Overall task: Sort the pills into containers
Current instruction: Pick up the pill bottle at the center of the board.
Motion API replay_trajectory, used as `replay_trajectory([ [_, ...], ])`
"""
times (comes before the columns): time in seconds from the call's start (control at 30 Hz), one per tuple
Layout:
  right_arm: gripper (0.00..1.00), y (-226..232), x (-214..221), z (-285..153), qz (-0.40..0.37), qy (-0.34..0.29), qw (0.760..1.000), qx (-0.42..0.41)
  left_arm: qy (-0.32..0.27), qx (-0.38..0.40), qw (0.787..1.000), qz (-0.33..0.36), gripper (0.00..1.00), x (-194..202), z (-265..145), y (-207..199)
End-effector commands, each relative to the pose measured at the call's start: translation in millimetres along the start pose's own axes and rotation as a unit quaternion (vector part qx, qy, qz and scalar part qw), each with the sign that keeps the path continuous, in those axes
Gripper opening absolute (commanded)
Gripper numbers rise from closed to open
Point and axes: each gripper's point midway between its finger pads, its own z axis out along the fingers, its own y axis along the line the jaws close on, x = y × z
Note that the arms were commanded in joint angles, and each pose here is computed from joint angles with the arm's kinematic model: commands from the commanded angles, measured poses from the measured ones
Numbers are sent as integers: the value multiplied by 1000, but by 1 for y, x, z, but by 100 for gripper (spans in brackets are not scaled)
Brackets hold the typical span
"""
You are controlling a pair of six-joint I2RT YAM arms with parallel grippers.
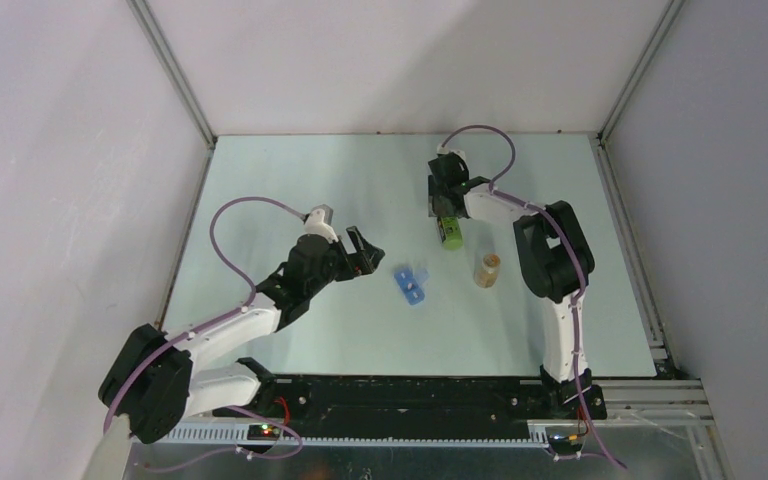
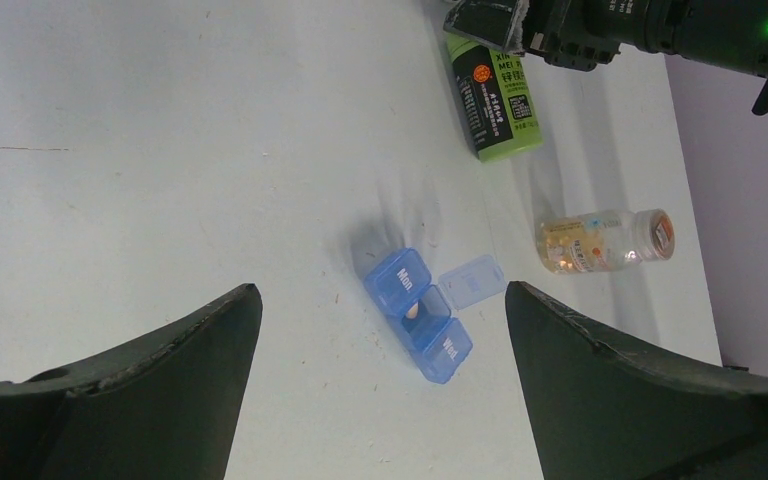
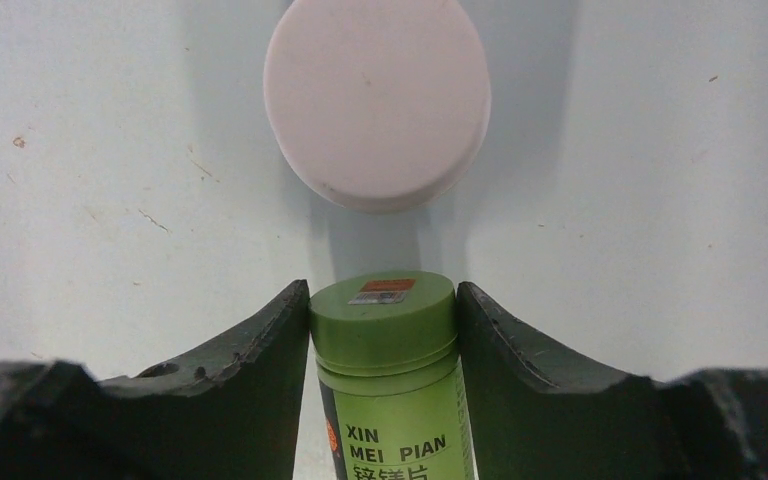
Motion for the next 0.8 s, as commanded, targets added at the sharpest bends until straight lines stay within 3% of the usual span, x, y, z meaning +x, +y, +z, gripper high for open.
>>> replay_trajectory([
  [0.0, 40, -5, -22, -16, 6, -29, 1000, 3, -26, 13, 1000, 6, 97, -20, -1, -12],
  [0.23, 39, 5, -44, -58, 33, -115, 991, -66, -25, 58, 998, 17, 96, -23, -1, -30],
  [0.4, 39, 12, -63, -101, 65, -181, 973, -124, -17, 133, 990, 40, 95, -26, -1, -62],
  [0.77, 38, 23, -73, -175, 93, -202, 952, -210, -21, 251, 963, 100, 92, -45, 12, -129],
])
